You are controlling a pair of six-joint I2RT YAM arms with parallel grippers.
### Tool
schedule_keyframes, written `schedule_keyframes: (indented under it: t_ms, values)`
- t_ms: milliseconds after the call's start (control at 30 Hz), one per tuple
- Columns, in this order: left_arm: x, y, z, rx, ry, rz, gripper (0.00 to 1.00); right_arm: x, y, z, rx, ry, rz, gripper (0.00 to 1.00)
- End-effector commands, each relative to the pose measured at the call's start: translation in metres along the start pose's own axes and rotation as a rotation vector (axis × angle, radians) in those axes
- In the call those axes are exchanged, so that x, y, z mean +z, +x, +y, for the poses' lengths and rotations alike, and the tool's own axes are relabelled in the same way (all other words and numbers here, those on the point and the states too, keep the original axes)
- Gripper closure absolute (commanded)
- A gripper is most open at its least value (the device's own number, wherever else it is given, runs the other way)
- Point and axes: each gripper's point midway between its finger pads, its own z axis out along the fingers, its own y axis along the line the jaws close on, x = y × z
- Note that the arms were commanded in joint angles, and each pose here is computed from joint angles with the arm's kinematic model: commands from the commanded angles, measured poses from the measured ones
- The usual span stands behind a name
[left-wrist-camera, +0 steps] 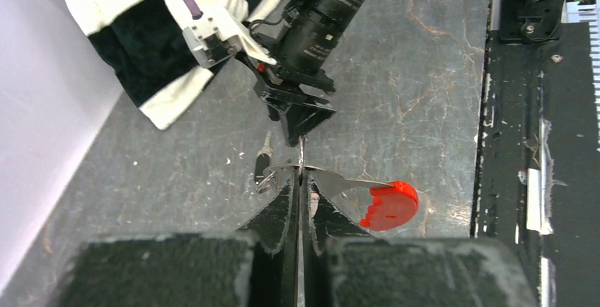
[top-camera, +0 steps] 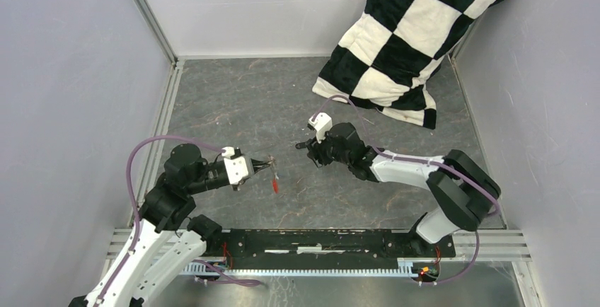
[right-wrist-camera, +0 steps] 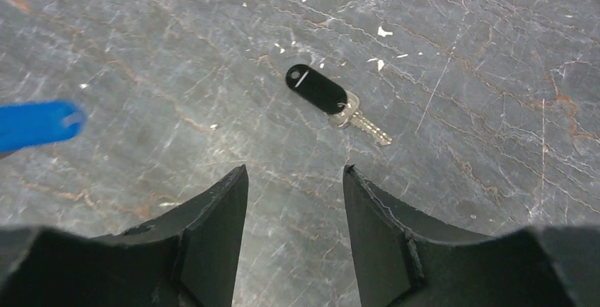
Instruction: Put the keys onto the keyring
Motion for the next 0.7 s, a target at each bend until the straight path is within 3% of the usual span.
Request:
schedule_keyframes:
  t_ms: [0,300,667]
  values:
    - [-0.001,-0.022,0.004,-0.076,0.000,-0.035,0.98,0.020,-0.026,-0.013,0.043,-0.015,-0.119,0.42]
    - [0.003,-0.024,0.004,-0.139,0.010,-0.042,0.98,0.055,-0.006,-0.031,0.154,-0.079,-0.100,0.52]
    - [0.003,-0.018,0.007,-0.143,-0.016,-0.021,0.98,0.070,-0.009,-0.025,0.179,-0.133,-0.108,0.59]
